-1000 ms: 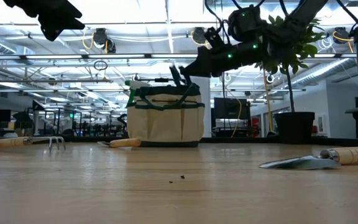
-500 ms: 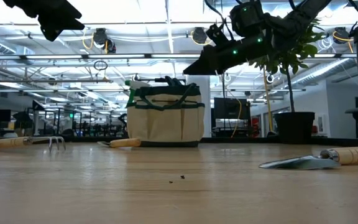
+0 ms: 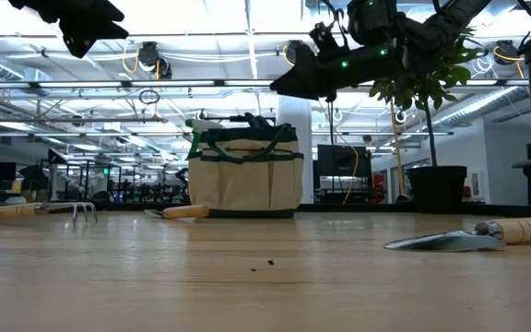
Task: Pick & Place Garden tools in Gardening bag
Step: Put the brown hand rake into the gardening bag
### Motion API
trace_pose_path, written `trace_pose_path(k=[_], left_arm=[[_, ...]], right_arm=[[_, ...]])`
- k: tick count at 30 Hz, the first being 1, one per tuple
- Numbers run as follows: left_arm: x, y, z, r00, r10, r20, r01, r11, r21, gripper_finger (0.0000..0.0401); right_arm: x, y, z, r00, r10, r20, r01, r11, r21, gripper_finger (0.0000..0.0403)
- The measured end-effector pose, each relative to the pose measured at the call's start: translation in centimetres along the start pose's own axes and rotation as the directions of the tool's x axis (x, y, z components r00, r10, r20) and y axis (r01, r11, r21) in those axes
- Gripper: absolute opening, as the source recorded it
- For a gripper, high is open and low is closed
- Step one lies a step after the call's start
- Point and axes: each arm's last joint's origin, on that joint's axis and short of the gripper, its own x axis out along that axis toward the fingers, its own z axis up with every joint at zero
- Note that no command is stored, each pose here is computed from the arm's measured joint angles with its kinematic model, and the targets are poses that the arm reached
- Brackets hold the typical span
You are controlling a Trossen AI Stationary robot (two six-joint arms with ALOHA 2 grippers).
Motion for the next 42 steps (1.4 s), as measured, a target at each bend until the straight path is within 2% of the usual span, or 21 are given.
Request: trace_pose_path(k=[3,6,12,17,24,28,31,33,35,37,39,42], left_arm=[[0.0,0.0,0.0,1.0,0.001,0.002,-0.001,1.0,-0.017,0.015],[0.0,0.0,0.1,1.0,-0.001,0.009,0.001,0.999,-0.054,0.015],[0.0,-0.2,0.6,0.998,-0.015,0.057,0.023,0.992,-0.127,0.015],[-0.1,-0.3,1.0,0.995,-0.027,0.1,0.044,0.985,-0.17,0.015],[0.0,-0.3,1.1,0.994,-0.03,0.107,0.054,0.971,-0.231,0.015],[0.5,-0.3,0.6,0.999,-0.015,0.052,0.028,0.966,-0.258,0.015],[0.9,-0.2,-0.2,0.999,0.013,-0.043,-0.027,0.941,-0.338,0.015],[1.2,0.0,-1.0,0.991,0.04,-0.128,-0.091,0.9,-0.426,0.015],[1.3,0.2,-1.8,0.975,0.067,-0.21,-0.171,0.83,-0.531,0.015],[1.3,0.5,-2.7,0.948,0.091,-0.305,-0.272,0.728,-0.629,0.015],[1.3,0.6,-3.4,0.913,0.109,-0.394,-0.375,0.609,-0.699,0.015],[1.3,0.8,-4.4,0.856,0.129,-0.501,-0.502,0.44,-0.745,0.015]], right_arm=[[0.0,0.1,0.0,1.0,0.015,-0.001,-0.015,0.999,0.048,0.0124],[0.0,0.3,0.0,0.995,0.096,0.009,-0.096,0.99,0.106,0.0088],[-0.2,0.9,0.7,0.952,0.296,0.081,-0.307,0.927,0.214,0.0008],[-0.8,1.2,1.8,0.898,0.417,0.142,-0.44,0.862,0.253,0.0007],[-3.1,1.3,4.8,0.814,0.544,0.205,-0.579,0.79,0.203,0.0001],[-4.7,1.6,5.9,0.806,0.568,0.168,-0.591,0.788,0.173,0.0001],[-5.9,1.7,6.5,0.813,0.569,0.123,-0.582,0.798,0.157,0.0001],[-6.7,1.8,6.9,0.811,0.575,0.107,-0.585,0.797,0.15,0.0001],[-7.3,1.8,7.2,0.811,0.577,0.094,-0.585,0.797,0.15,0.0001],[-7.7,1.9,7.3,0.824,0.561,0.08,-0.567,0.81,0.15,0.0001],[-8.0,1.8,7.5,0.84,0.539,0.071,-0.543,0.828,0.14,0.0],[-8.4,1.8,7.5,0.849,0.525,0.051,-0.527,0.84,0.129,0.0]])
